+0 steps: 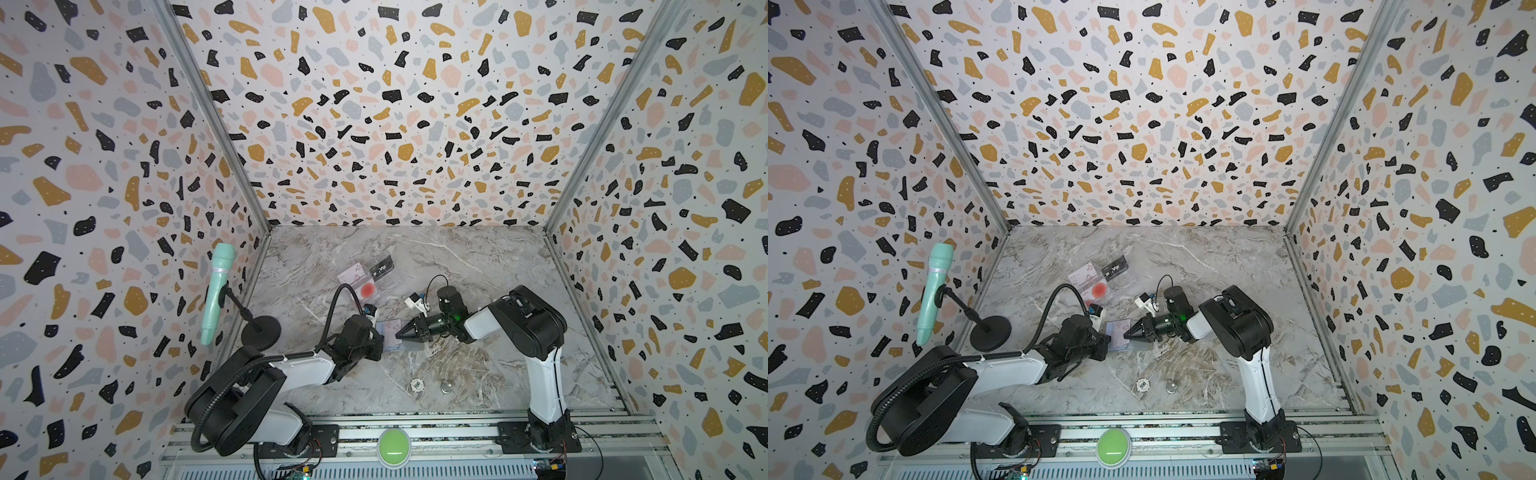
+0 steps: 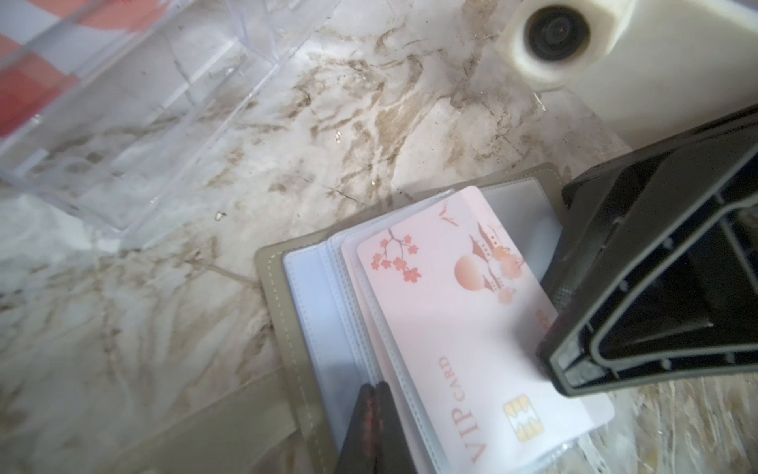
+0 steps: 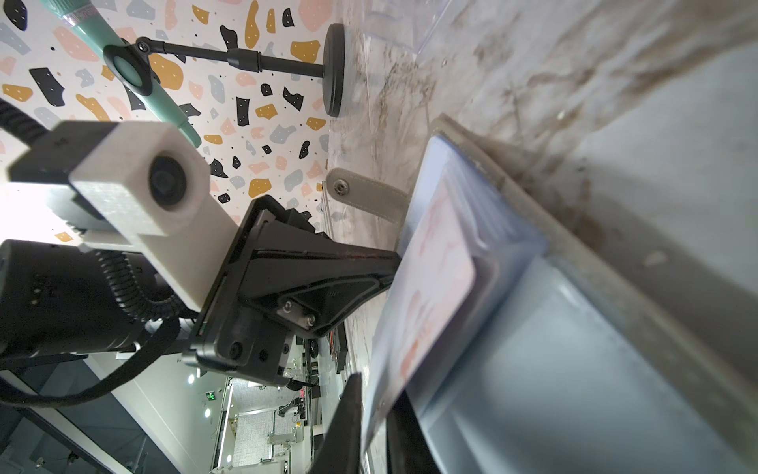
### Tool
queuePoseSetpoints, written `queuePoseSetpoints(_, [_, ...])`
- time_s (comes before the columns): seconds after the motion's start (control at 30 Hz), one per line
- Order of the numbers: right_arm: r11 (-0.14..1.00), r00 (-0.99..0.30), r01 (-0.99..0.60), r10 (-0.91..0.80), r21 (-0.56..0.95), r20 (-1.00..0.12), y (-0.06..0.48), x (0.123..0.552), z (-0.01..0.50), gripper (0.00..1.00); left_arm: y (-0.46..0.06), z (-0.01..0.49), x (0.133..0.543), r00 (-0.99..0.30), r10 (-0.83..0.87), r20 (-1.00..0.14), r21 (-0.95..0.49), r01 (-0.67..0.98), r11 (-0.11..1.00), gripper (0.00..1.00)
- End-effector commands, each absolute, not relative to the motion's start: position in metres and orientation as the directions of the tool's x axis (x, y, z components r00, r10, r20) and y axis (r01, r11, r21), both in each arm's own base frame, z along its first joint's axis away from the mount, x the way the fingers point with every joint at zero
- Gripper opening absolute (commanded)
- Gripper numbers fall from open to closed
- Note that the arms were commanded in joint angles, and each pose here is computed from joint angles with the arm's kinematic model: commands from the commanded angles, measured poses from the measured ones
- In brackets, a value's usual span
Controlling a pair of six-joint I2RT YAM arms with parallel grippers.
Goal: Take the credit cards out of the card holder
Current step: Take out the credit card from the card slot.
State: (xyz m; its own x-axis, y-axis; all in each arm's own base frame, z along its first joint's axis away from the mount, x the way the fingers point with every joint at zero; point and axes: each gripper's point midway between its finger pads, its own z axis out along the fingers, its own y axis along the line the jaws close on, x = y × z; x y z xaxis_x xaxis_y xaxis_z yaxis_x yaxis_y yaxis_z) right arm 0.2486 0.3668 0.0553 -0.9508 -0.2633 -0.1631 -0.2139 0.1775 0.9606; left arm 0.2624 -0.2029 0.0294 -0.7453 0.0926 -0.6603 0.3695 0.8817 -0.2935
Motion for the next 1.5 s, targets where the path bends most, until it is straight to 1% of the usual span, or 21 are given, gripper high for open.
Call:
queuePoseSetpoints(0.0, [0.162,-0.945,-0.246,-0.257,0.956,-0.2,0.369,0.25,0.063,0.14,-0.208,0.042,0.265,-0.728,0.073,-0.682,-0.313,0.381,0.87,0.0])
queuePoseSetpoints(0.3, [0.183,-0.943,-0.258,-0.26,0.949,-0.206,0.368,0.25,0.06,0.14,-0.22,0.059,0.277,-0.692,0.056,-0.72,-0.329,0.41,0.851,0.0])
queuePoseSetpoints(0.6, [0.206,-0.938,-0.275,-0.271,0.939,-0.215,0.37,0.249,0.056,0.13,-0.233,0.045,0.273,-0.698,0.041,-0.715,-0.39,0.447,0.805,0.0])
queuePoseSetpoints(0.87, [0.207,-0.935,-0.29,-0.268,0.934,-0.231,0.37,0.251,0.06,0.11,-0.217,0.022,0.263,-0.731,0.045,-0.681,-0.366,0.393,0.843,0.0])
queuePoseSetpoints(1.17, [0.161,-0.936,-0.298,-0.245,0.941,-0.254,0.368,0.255,0.079,0.1,-0.191,0.002,0.247,-0.754,0.072,-0.653,-0.304,0.348,0.887,0.0])
queuePoseSetpoints(1.3, [0.169,-0.935,-0.299,-0.247,0.939,-0.253,0.367,0.255,0.08,0.09,-0.191,-0.001,0.246,-0.758,0.076,-0.648,-0.302,0.347,0.888,0.0])
queuePoseSetpoints(1.47, [0.22,-0.934,-0.311,-0.252,0.925,-0.254,0.361,0.256,0.074,0.09,-0.192,-0.002,0.247,-0.76,0.078,-0.646,-0.302,0.348,0.888,0.0])
